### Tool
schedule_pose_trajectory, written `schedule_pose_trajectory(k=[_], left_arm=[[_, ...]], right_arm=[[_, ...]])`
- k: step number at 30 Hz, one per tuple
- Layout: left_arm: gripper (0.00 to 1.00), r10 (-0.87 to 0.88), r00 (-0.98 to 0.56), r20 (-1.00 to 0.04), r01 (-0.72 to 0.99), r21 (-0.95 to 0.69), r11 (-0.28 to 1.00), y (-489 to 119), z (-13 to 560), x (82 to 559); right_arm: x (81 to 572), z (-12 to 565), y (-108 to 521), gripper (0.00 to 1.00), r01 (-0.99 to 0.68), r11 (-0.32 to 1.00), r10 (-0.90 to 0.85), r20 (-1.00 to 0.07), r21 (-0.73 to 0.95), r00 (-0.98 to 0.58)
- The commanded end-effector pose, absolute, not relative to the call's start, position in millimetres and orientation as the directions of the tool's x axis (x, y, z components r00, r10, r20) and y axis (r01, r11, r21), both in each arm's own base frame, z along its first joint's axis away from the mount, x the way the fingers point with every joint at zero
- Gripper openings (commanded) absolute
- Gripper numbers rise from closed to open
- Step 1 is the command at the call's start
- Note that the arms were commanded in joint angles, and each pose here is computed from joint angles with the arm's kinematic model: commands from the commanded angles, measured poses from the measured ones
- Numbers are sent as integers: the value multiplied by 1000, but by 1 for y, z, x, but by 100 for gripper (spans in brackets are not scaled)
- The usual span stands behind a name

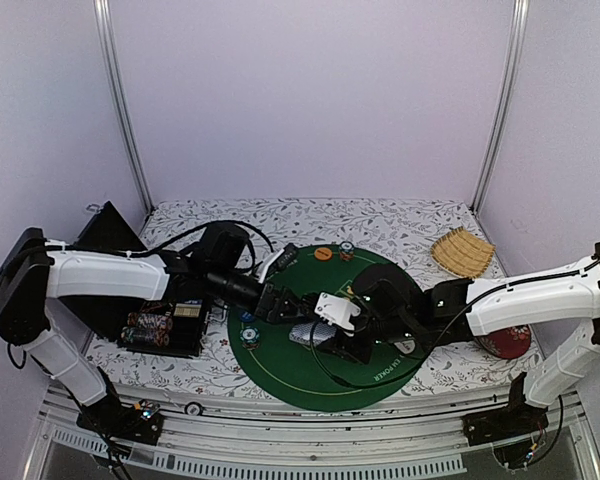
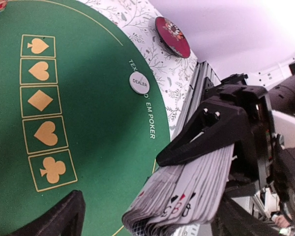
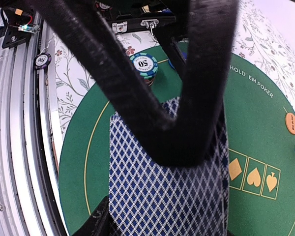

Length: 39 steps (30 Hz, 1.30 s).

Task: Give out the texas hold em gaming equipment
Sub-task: Pass from the right arm to the left, then pass from the left arm to the right

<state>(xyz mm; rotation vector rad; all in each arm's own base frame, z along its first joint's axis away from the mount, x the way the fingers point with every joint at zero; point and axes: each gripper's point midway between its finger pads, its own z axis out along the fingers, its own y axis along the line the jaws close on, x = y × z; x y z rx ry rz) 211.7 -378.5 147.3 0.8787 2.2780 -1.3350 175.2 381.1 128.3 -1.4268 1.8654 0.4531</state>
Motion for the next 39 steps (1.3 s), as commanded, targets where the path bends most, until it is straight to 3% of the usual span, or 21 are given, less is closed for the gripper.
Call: schedule_pose_trajectory(k=[1, 8, 11, 14, 15, 16, 19, 20, 22, 23, 32, 34, 37, 39], left_arm=[[83, 293, -739, -607, 673, -684, 282, -377, 163, 211], [74, 316, -727, -610, 682, -697, 221, -382, 163, 201], [63, 325, -726, -606, 679, -706, 199, -385, 163, 198], [38, 328, -718, -614, 683, -712, 161, -387, 169, 194], [22, 329, -712, -620, 686, -713, 143, -387, 173, 192], [0, 325, -707, -628, 692, -710, 133, -387, 177, 191], [0, 319, -693, -646, 704, -702, 109, -385, 185, 188], [0, 316, -691, -650, 707, -699, 107, -385, 188, 187], [0, 303, -692, -655, 710, -695, 117, -383, 191, 189], [0, 296, -696, -655, 707, -697, 120, -382, 193, 191], [0, 258, -718, -646, 686, -719, 111, -381, 204, 199], [0, 255, -726, -639, 678, -726, 115, -378, 203, 201], [0, 255, -727, -637, 676, -730, 102, -377, 204, 200], [0, 266, -725, -635, 674, -734, 85, -378, 204, 198]], right_arm=[[178, 158, 389, 45, -937, 309, -632, -772, -165, -73], [185, 175, 397, 45, -930, 307, -610, -792, -199, -32], [186, 179, 401, 45, -930, 298, -604, -797, -214, -10], [188, 182, 402, 45, -927, 296, -604, -797, -231, 6], [190, 182, 402, 45, -925, 298, -604, -797, -237, 10], [190, 183, 402, 45, -923, 296, -604, -797, -244, 17], [192, 187, 401, 48, -919, 298, -602, -798, -259, 30], [194, 188, 401, 59, -914, 299, -606, -794, -273, 39], [197, 186, 398, 98, -906, 299, -626, -778, -299, 50], [199, 185, 396, 99, -899, 291, -641, -764, -327, 70], [220, 186, 403, 99, -838, 317, -652, -743, -444, 147], [219, 188, 404, 92, -836, 308, -647, -744, -453, 165], [221, 188, 407, 73, -833, 308, -651, -740, -460, 169], [223, 185, 407, 68, -832, 310, -659, -735, -459, 160]])
